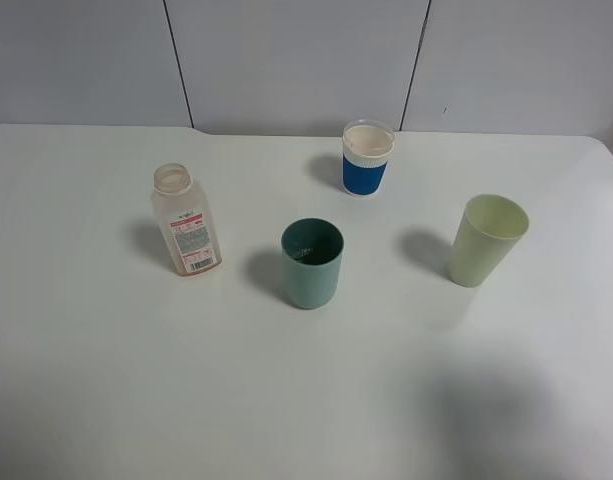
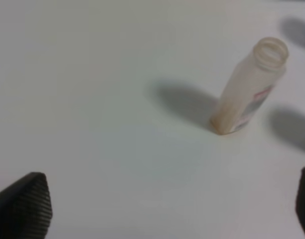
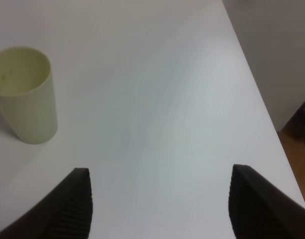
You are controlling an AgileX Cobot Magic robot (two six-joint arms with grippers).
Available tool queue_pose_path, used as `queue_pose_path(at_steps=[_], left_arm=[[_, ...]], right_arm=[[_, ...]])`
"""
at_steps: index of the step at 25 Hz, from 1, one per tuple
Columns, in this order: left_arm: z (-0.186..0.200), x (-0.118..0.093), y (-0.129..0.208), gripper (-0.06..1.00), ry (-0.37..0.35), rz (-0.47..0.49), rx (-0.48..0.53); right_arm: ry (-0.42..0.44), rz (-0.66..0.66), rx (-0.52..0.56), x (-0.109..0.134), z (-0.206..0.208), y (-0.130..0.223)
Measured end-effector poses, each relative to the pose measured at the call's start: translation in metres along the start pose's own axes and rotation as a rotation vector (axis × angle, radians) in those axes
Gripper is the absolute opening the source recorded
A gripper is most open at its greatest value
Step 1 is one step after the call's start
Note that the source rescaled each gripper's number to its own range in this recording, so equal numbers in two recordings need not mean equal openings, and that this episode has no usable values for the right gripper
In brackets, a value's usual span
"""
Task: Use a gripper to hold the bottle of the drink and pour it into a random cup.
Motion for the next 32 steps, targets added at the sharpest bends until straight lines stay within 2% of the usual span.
queue_pose_path(at_steps=[4, 6, 11, 21, 27, 32], left_arm=[[0.022, 0.007, 0.012, 1.00, 0.025, 0.006, -0.085], [0.027, 0.011, 0.014, 1.00, 0.009, -0.001, -0.108], [0.027, 0.021, 0.016, 1.00, -0.075, -0.033, -0.105], [0.028, 0.023, 0.017, 1.00, -0.097, -0.033, -0.097], [0.028, 0.018, 0.020, 1.00, -0.124, 0.027, -0.101], [0.022, 0.024, 0.025, 1.00, -0.210, 0.033, -0.100]], right_arm=[[0.000, 0.000, 0.000, 0.000, 0.000, 0.000], [0.000, 0.000, 0.000, 0.000, 0.000, 0.000], [0.000, 0.000, 0.000, 0.000, 0.000, 0.000], [0.000, 0.000, 0.000, 0.000, 0.000, 0.000], [0.000, 0.000, 0.000, 0.000, 0.000, 0.000], [0.000, 0.000, 0.000, 0.000, 0.000, 0.000]])
Point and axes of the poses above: a point on each arm's last joint axis where the gripper is mounted, z pointing back along that axis away from the gripper, x along the wrist's bending axis when the last joint is at zero, y = z × x, the point moved 3 cm from there along -z, pointing out along that axis toward the gripper, and after that the axes turned 10 degrees about z, right-handed, at the moved point
